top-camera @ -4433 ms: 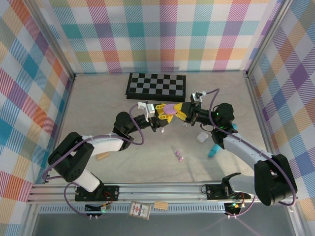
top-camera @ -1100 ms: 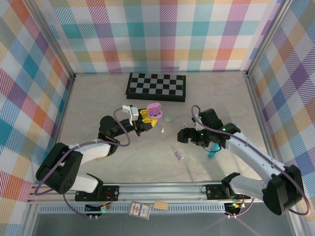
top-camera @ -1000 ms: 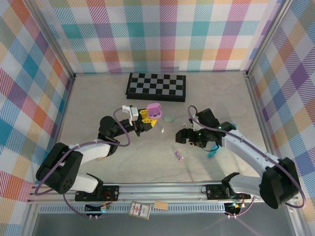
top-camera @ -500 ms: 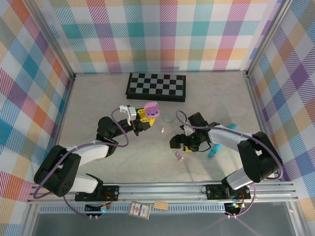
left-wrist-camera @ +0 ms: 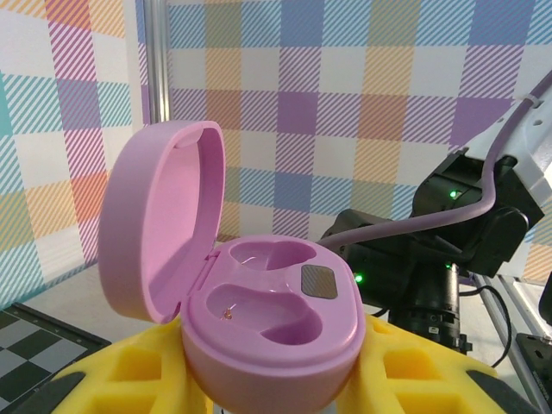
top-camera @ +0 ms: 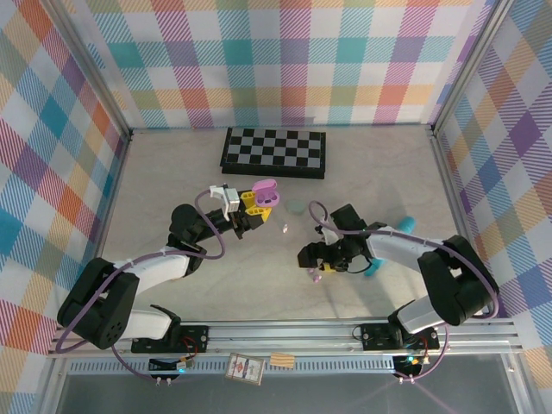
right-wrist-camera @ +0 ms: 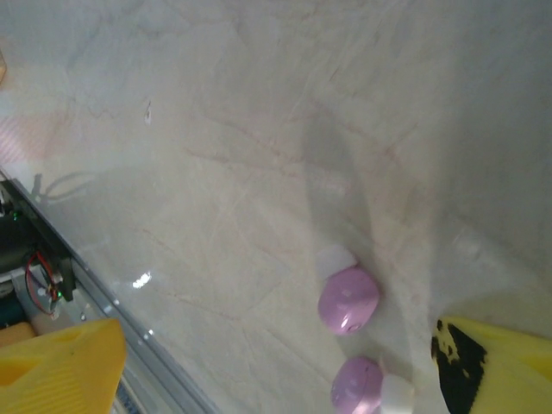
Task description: Insert the wireless bluetooth earbuds into the charging case
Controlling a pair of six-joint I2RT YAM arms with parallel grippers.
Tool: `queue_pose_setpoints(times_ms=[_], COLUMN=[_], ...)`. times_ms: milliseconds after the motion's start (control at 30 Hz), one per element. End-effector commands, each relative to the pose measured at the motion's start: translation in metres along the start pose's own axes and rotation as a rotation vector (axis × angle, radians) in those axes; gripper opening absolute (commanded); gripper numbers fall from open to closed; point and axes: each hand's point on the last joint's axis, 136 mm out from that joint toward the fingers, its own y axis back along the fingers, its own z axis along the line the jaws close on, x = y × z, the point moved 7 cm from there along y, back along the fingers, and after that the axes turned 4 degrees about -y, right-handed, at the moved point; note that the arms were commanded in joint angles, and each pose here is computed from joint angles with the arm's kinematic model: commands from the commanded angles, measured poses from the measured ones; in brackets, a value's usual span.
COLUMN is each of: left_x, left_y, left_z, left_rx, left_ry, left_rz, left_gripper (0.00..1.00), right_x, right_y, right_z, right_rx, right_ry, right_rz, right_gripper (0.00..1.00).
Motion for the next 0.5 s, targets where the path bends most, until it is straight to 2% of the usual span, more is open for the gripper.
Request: queue_pose_setpoints(times_ms=[0,333,467], left_x=[-0.011,-0.011,-0.012], left_y=[-0.001,-0.001,-0.002], left_z=[0.003,0.002,0.003], left_rx=[0.005,0.009,0.014], left_ry=[-0.054,-0.054,-0.058], left_rz=[-0.028,-0.023,-0.025], left_gripper=[0.30,0.30,0.30], right_x=[0.022,0.035,0.034], right_y=[0.000,0.006,0.016], right_z=[0.000,0.014,0.017], right_rx=[-0.010,-0.028,-0.001], right_ry=[-0.021,-0.005,0.022], right_rz=[0.085,0.085,0.019], right_gripper=[0.91,0.91,0.90])
